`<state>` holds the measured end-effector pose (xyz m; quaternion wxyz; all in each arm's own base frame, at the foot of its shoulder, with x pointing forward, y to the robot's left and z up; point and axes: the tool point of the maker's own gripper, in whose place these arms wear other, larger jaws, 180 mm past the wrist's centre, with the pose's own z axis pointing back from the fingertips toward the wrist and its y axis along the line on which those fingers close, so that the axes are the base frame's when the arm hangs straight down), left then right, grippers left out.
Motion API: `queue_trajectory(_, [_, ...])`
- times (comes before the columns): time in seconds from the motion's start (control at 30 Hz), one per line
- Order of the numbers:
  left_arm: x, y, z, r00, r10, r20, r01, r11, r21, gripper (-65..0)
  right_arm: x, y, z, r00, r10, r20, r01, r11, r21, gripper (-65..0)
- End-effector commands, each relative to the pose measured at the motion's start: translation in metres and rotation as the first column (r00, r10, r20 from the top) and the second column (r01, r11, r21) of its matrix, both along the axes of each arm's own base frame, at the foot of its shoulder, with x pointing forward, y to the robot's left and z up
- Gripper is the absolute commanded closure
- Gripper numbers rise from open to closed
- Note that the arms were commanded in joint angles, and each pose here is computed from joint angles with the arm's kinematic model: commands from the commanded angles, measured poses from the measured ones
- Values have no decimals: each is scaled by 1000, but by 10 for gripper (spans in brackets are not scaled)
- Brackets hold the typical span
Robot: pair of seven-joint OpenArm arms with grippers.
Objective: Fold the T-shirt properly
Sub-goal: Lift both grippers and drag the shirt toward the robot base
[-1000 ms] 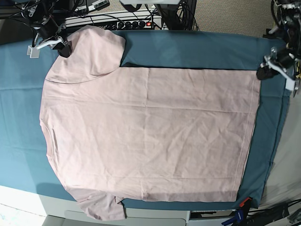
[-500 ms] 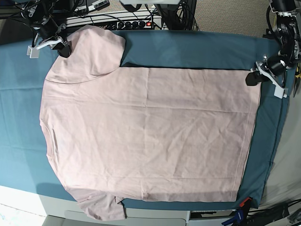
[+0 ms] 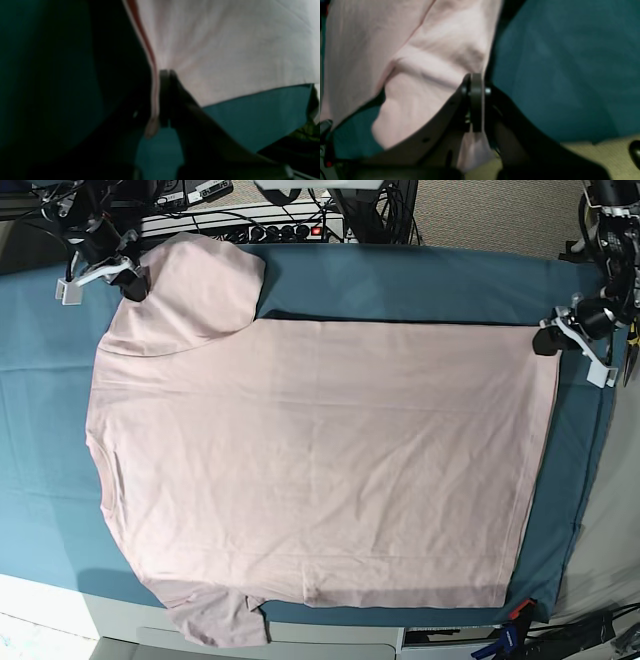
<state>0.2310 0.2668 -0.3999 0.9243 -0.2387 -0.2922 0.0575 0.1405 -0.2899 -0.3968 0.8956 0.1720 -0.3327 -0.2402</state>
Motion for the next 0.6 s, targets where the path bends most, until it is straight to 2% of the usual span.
queue_trajectory(0.0, [-2, 9, 7, 1000, -16, 1, 16, 999, 28, 0, -17, -8, -4, 996, 20, -82, -23, 999, -39, 0])
queue_trajectory(0.3, [-43, 6, 9, 999, -28, -42, 28, 1000, -3, 0, -55, -22, 20, 982, 83, -171, -110, 982, -152, 0])
queue_trajectory(0.57, [-79, -2, 26, 995, -83, -50, 83, 997, 3, 0, -85, -35, 52, 975, 73, -209, -123, 964, -237, 0])
